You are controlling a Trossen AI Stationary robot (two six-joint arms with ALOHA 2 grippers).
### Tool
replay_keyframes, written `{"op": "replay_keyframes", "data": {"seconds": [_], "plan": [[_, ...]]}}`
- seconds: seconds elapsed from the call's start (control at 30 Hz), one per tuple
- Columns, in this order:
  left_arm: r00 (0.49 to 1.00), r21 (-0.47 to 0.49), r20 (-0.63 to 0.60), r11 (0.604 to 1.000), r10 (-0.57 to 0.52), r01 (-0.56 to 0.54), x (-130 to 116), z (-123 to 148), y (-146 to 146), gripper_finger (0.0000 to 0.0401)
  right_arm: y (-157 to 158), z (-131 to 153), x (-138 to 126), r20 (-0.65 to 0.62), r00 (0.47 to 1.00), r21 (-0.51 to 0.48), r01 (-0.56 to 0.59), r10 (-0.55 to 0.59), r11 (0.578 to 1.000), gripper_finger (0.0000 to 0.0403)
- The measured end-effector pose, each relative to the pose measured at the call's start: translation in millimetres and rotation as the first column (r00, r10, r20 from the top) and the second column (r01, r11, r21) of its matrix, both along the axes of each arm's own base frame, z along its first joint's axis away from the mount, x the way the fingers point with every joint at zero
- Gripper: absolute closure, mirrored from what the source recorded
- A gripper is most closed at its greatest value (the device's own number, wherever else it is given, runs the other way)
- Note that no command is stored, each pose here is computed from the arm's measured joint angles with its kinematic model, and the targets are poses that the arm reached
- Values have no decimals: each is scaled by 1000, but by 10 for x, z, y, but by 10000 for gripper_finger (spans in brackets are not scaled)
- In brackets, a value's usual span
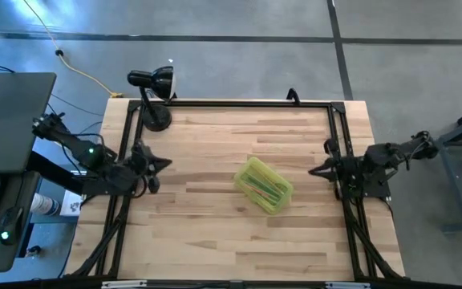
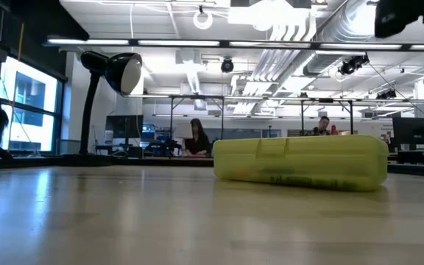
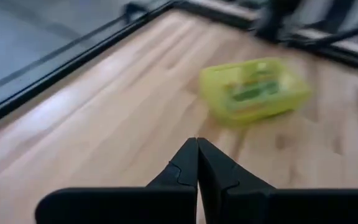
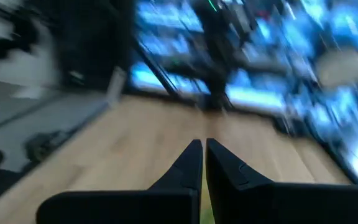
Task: Pick & place school supplies into a supply box
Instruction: Return to Home Position
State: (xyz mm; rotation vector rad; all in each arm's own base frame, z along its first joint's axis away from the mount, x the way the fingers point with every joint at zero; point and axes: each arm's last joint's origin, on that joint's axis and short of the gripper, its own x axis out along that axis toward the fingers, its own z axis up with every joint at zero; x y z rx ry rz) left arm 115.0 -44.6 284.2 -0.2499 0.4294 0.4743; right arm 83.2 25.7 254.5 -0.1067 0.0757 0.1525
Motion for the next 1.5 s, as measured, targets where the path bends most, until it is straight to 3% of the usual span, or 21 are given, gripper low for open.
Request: {"op": "replay_keyframes", "data": {"seconds": [0.13, 0.2, 0.33, 0.47, 0.63, 0.73, 0.87, 0.97, 1.03, 1.2, 1.27, 1.4, 1.5], "plan": [[972, 88, 143, 980, -188, 177, -41, -350, 3, 365, 77, -208, 35, 163, 968, -107, -177, 193, 978, 402], [954, 144, 190, 968, -230, 205, -118, -445, 49, 365, 87, -334, 35, 208, 951, -115, -210, 230, 971, 402], [925, 179, 296, 965, -237, 190, -331, -481, 182, 365, 50, -486, 4, 253, 949, -26, -187, 188, 982, 402], [865, 182, 420, 959, -275, 216, -539, -477, 299, 365, 42, -567, 33, 239, 954, -28, -179, 181, 983, 403], [853, 191, 388, 936, -350, 296, -470, -578, 235, 365, 16, -567, 37, 237, 956, -26, -172, 173, 985, 403], [842, 229, 407, 932, -353, 280, -399, -674, 195, 365, 17, -578, 44, 226, 950, -35, -212, 215, 977, 403], [763, 307, 488, 901, -425, 306, -334, -781, 134, 365, -4, -569, 52, 232, 956, -31, -178, 181, 983, 402], [736, 370, 506, 884, -449, 285, -296, -928, 108, 365, -38, -553, 59, 248, 965, -19, -88, 89, 996, 402], [710, 400, 532, 876, -460, 268, -308, -896, 112, 364, -47, -545, 58, 256, 963, -17, -85, 87, 996, 402], [725, 423, 524, 876, -447, 234, -315, -886, 124, 364, -14, -552, 44, 245, 925, -13, -295, 290, 955, 402], [729, 427, 533, 880, -430, 207, -322, -873, 135, 364, -44, -552, 54, 242, 943, 9, -236, 226, 972, 402], [770, 428, 492, 883, -406, 192, -310, -918, 139, 364, -147, -603, 85, 188, 982, 42, 28, -36, 999, 402], [814, 389, 442, 898, -378, 206, -295, -1006, 139, 364, -182, -688, 94, 96, 991, 68, 84, -90, 994, 402]]}}
